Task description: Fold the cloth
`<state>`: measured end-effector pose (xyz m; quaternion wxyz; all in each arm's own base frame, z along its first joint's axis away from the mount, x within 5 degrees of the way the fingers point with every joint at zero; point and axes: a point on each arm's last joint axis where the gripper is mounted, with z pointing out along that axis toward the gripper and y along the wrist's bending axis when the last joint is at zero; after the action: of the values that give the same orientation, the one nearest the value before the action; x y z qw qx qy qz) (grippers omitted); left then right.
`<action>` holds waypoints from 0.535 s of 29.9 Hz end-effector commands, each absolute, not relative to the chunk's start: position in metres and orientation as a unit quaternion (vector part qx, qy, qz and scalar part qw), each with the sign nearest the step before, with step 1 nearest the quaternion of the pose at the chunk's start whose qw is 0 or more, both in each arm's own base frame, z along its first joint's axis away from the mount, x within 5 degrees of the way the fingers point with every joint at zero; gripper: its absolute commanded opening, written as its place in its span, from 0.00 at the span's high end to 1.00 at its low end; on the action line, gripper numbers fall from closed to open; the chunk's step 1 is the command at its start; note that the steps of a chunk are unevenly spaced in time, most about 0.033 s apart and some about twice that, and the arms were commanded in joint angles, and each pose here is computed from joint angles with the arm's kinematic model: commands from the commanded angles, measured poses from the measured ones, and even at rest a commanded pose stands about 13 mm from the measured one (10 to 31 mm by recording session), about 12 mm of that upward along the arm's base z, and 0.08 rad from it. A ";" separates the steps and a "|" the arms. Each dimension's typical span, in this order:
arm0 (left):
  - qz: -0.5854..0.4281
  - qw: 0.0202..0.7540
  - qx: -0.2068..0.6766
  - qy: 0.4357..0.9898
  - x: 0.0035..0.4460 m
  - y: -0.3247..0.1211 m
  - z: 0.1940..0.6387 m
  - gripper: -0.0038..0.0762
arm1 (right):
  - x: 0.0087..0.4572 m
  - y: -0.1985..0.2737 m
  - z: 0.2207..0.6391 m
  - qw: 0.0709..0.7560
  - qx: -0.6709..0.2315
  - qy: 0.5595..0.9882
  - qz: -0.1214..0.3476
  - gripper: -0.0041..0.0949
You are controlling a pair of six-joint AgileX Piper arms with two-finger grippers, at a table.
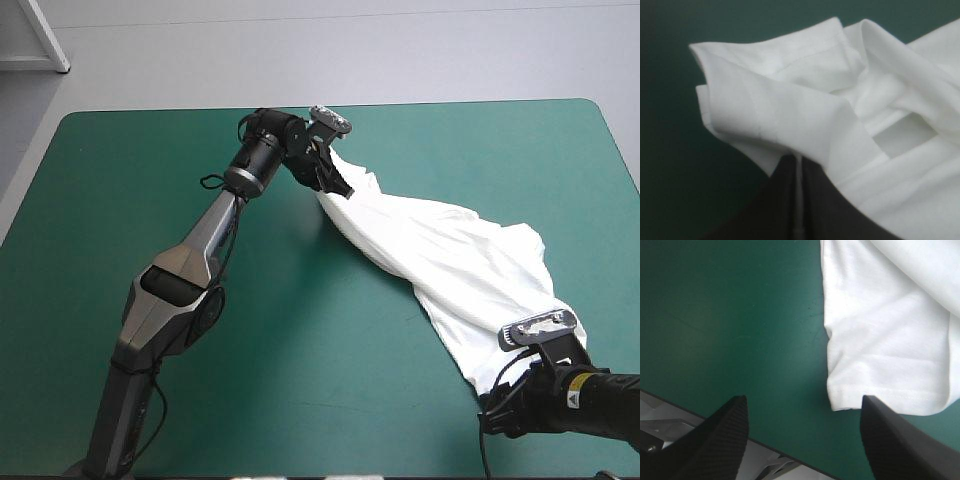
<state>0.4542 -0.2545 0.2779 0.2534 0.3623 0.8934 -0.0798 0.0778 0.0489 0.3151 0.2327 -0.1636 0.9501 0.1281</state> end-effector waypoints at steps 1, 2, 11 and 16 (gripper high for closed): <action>-0.061 0.318 0.348 0.880 0.433 -0.240 0.349 0.93 | 0.090 0.053 0.318 0.242 -0.178 0.947 0.115 0.35; -0.052 0.317 0.344 0.882 0.431 -0.236 0.353 0.93 | 0.093 0.053 0.316 0.237 -0.183 0.948 0.110 0.35; 0.000 0.348 0.324 0.880 0.421 -0.219 0.383 0.93 | 0.112 0.061 0.304 0.188 -0.202 0.957 0.089 0.35; -0.011 0.347 0.325 0.880 0.421 -0.221 0.383 0.93 | 0.117 0.070 0.287 0.140 -0.212 0.961 0.106 0.35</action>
<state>0.4420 -0.2294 0.3377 0.3144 0.3338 0.8887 -0.0005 0.1118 0.0647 0.2883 0.1416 -0.2065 0.9638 0.0912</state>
